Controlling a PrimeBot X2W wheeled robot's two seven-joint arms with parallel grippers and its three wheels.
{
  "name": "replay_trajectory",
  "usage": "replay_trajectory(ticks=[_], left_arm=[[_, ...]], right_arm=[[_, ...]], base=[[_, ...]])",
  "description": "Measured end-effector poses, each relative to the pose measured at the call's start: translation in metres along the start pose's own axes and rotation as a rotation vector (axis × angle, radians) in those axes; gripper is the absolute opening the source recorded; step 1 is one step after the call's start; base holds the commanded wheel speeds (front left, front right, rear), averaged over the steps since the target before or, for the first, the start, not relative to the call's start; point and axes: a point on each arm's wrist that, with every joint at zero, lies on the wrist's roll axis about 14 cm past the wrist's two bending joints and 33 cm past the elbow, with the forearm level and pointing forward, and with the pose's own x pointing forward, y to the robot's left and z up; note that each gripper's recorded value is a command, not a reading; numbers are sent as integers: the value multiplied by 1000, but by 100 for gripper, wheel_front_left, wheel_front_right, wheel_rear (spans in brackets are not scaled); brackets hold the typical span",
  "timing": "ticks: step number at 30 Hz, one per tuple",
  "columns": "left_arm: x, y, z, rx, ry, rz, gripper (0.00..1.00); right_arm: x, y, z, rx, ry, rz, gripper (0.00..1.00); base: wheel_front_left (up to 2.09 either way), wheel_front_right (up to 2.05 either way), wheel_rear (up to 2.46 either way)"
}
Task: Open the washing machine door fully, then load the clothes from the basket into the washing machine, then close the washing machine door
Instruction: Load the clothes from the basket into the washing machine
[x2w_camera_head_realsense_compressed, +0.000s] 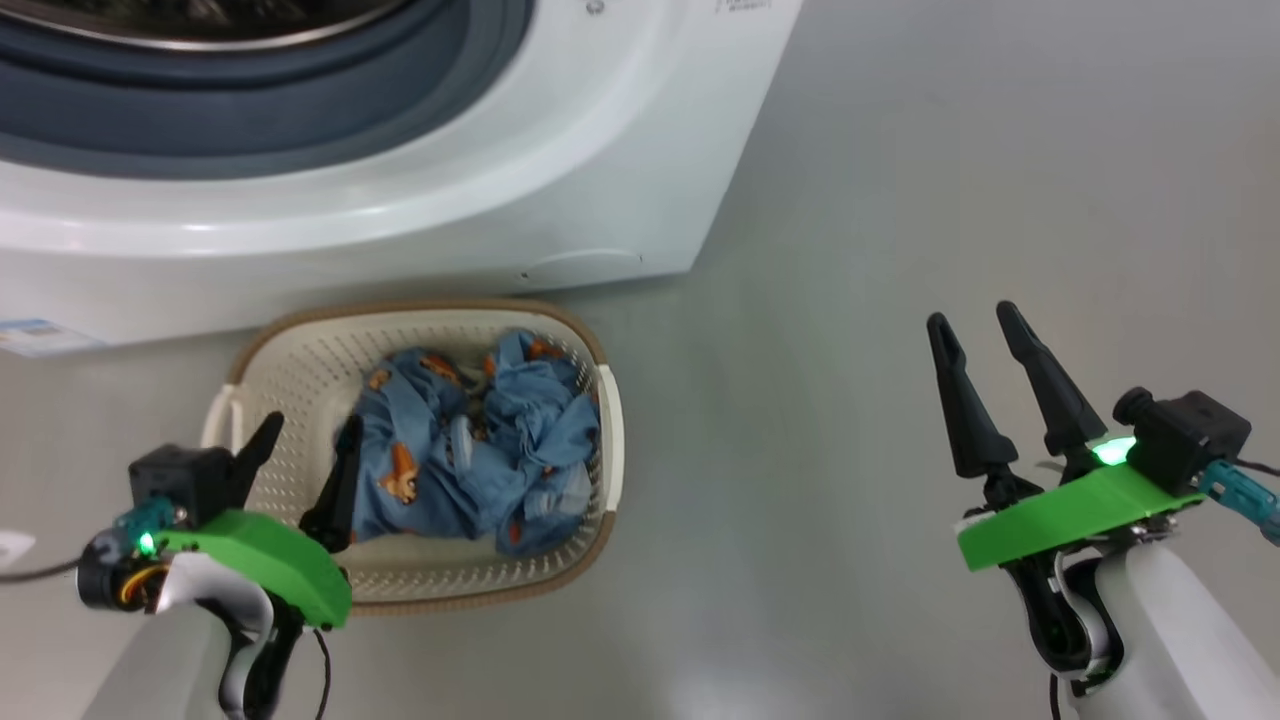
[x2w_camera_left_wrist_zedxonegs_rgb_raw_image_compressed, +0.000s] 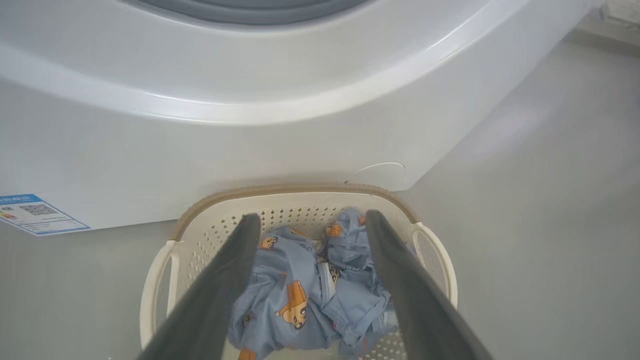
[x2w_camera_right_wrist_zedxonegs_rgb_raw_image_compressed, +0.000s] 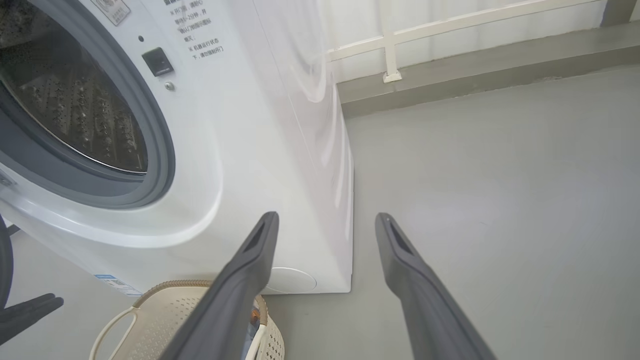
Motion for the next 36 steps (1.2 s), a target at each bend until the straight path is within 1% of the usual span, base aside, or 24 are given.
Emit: replay_trajectory(ticks=[10,18,21,24,36], left_arm=[[46,10,-65,19,241,-23,100],[67,16,-117,15,405,-26,100],[75,18,-131,16,449,-28,100],[80,20,-145,40,504,-35,100],[117,31,-175,75,608,-25,100]], right_arm=[[26,-12,-32,8,56,-31,100],[35,-26,-55,18,99,-74,100],[34,-33,-60,14,113,-90,100],[36,-37,-62,12,110,-101,100],[37,-47,-84,15,155,-135,100]], base=[[0,0,0],[0,0,0],[0,0,0],[0,0,0],[0,0,0]])
